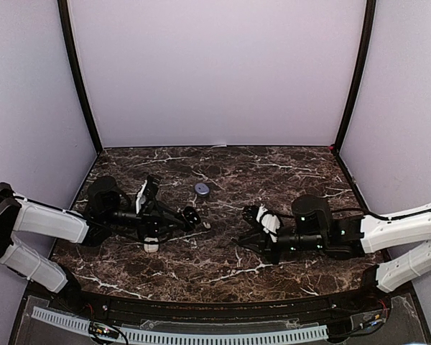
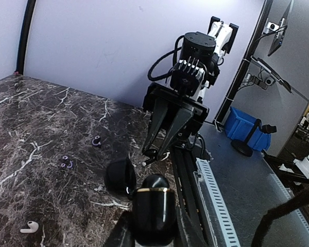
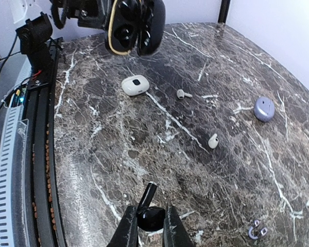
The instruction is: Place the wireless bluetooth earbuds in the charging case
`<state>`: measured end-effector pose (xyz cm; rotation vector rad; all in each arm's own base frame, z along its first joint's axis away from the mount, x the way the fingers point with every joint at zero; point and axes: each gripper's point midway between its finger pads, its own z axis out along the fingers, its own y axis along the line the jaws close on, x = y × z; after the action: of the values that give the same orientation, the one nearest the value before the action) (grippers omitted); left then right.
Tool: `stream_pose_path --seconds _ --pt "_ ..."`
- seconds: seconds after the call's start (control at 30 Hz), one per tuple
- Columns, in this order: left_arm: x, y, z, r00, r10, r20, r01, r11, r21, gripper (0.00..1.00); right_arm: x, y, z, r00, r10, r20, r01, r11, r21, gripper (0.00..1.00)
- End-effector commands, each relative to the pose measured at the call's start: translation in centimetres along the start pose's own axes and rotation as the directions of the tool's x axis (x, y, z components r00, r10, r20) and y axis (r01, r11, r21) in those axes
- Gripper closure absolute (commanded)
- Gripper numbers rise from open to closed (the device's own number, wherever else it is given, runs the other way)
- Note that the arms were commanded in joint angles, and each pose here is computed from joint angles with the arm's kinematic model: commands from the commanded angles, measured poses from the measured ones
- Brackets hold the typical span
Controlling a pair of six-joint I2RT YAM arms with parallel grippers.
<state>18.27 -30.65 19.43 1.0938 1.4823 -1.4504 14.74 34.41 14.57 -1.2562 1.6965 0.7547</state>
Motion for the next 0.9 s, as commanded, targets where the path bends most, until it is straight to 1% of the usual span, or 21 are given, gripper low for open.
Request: stream_pose_path --seconds 0.0,0.23,0.4,0.63,0.87 --pt "-1.1 -1.6 0.6 0.999 0.039 0.001 -0.039 0.993 0.109 1.0 -2.1 1.9 -0.6 0.998 -0.06 0.002 0.06 0.993 -0.098 0.99" --pt "-0.6 -1.5 2.0 0.999 0.023 -0.031 -0.019 0.994 0.111 1.0 -2.8 2.4 -0.9 0.995 -0.102 0.005 0.102 0.989 -0.11 0.99" --pt "-0.3 -1.6 2.5 0.999 0.015 -0.04 -0.01 0.992 0.126 1.0 -3.1 2.3 -0.8 0.988 -0.151 -0.016 0.149 0.983 -0.105 0.99" --pt "-0.1 -1.9 2.8 0.998 0.008 -0.055 0.002 0.985 0.172 1.0 -3.9 2.3 -1.0 0.981 -0.196 -0.013 0.194 0.975 -0.106 1.0" --pt "0.1 -2.3 3.0 0.997 0.001 -0.072 0.015 0.973 0.228 1.0 -4.8 3.2 -1.1 0.977 -0.212 -0.012 0.208 0.966 -0.152 1.0"
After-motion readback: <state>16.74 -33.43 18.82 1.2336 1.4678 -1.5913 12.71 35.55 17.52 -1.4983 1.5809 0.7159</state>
